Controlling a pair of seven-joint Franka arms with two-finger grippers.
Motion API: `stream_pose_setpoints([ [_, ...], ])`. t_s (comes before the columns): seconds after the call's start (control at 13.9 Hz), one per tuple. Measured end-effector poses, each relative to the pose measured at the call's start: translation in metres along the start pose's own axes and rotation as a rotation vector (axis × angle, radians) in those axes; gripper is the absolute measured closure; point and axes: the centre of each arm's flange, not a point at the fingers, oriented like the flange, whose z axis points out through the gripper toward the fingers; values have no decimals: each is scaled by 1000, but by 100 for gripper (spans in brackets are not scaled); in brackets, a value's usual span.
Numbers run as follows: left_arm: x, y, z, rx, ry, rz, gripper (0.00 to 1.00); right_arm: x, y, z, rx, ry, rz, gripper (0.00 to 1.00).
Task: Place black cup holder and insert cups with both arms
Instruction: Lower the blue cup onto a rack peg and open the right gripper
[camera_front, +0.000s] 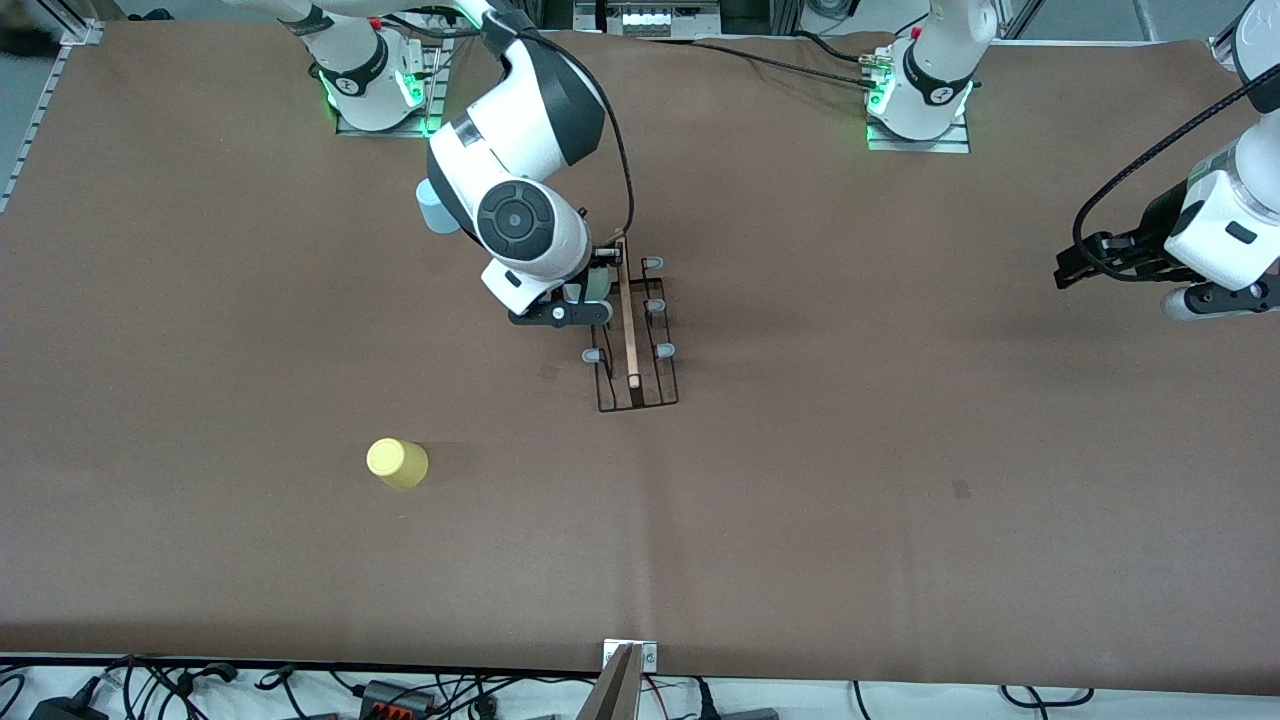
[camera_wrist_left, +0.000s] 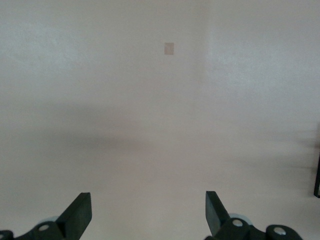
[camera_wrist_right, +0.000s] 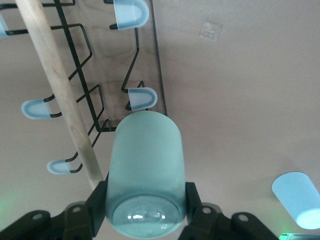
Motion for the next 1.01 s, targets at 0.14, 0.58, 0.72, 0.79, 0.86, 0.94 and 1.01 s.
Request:
stream_pose_setpoints([
  [0.14,0,2,0,0,0,4,0,3,0,6,-6,-7,3,34],
  [0.58,-1,6,0,1,0,14,0,12,2,27,-26,-35,14,34],
  [0.72,-1,7,0,1,0,16,0,15,2,35,-33,-43,17,34],
  [0.79,-1,7,0,1,0,16,0,16,3,39,-36,-47,19,34],
  [0.86,-1,7,0,1,0,17,0,18,3,42,-38,-51,20,28],
  [0.94,-1,7,0,1,0,17,0,19,4,41,-38,-50,22,20],
  [1.01,-1,7,0,1,0,17,0,20,5,37,-34,-42,25,9],
])
